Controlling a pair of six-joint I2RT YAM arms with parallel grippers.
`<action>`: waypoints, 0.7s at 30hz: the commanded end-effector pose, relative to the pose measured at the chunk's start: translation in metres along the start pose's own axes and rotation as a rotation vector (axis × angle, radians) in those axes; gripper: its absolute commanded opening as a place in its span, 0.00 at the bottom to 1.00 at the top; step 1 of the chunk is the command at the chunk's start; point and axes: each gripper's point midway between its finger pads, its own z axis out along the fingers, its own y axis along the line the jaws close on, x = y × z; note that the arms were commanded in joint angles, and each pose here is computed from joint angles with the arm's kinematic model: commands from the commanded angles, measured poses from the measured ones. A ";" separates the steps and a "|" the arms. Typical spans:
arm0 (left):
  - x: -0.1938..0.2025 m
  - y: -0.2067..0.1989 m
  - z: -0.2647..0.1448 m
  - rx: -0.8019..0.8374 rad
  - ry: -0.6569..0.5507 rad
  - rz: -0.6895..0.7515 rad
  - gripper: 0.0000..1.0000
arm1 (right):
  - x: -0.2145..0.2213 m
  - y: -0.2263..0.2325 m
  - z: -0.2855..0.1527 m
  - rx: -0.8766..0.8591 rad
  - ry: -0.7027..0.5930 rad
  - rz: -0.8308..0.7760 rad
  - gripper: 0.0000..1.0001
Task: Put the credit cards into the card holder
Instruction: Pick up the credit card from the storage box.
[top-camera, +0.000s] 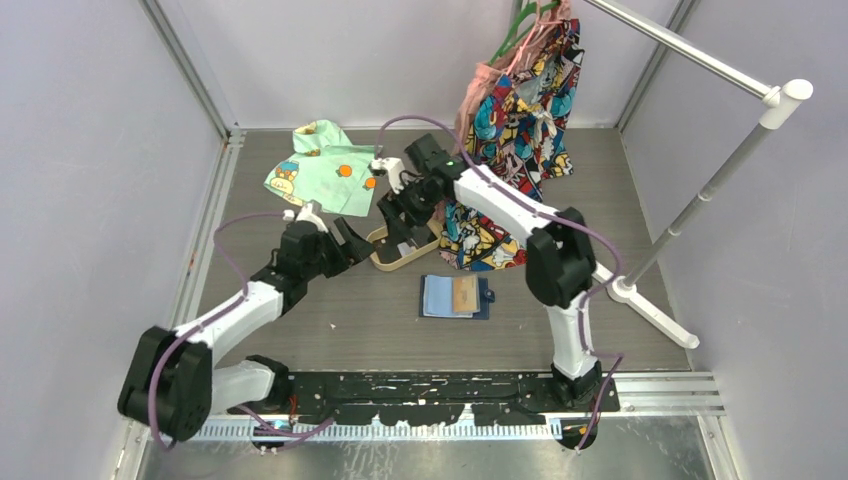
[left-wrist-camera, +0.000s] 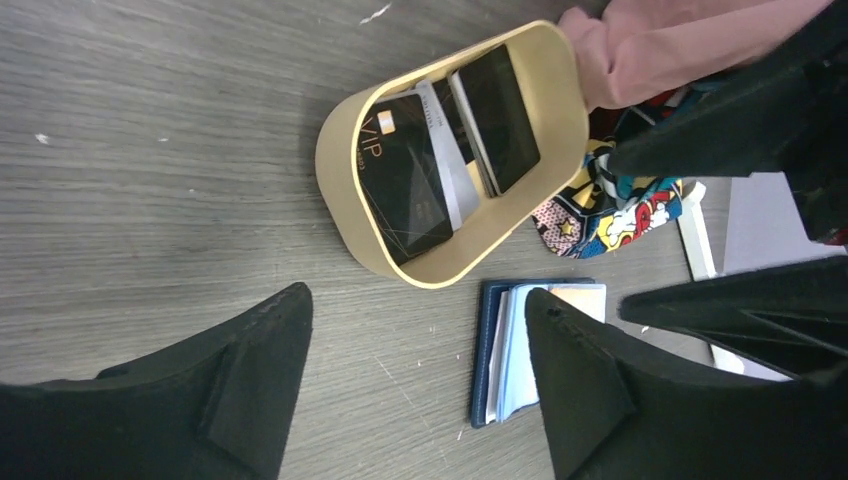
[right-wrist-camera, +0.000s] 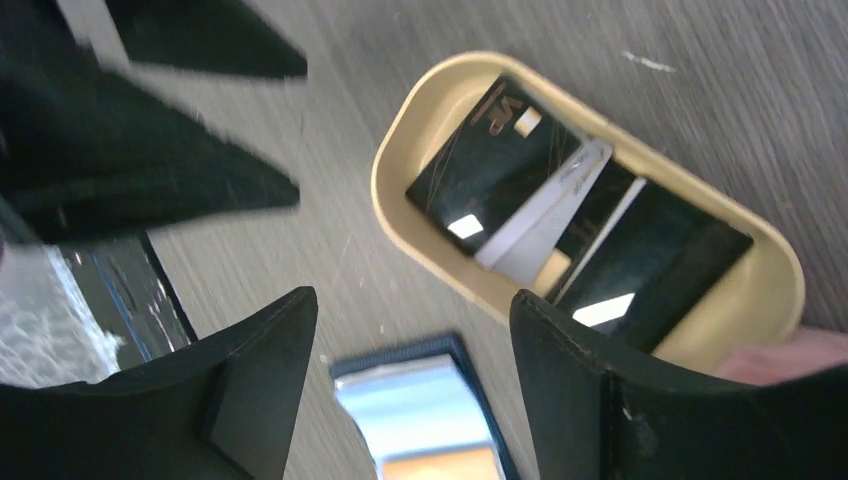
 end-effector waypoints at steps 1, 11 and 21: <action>-0.002 -0.020 0.023 0.092 0.017 -0.093 0.74 | -0.034 -0.022 0.022 0.039 -0.063 0.236 0.75; 0.016 0.001 0.055 -0.055 0.178 -0.109 0.44 | -0.021 -0.038 0.070 0.027 -0.038 0.465 0.65; 0.031 0.014 0.060 -0.142 0.262 -0.104 0.35 | -0.001 -0.051 0.096 0.047 0.009 0.521 0.62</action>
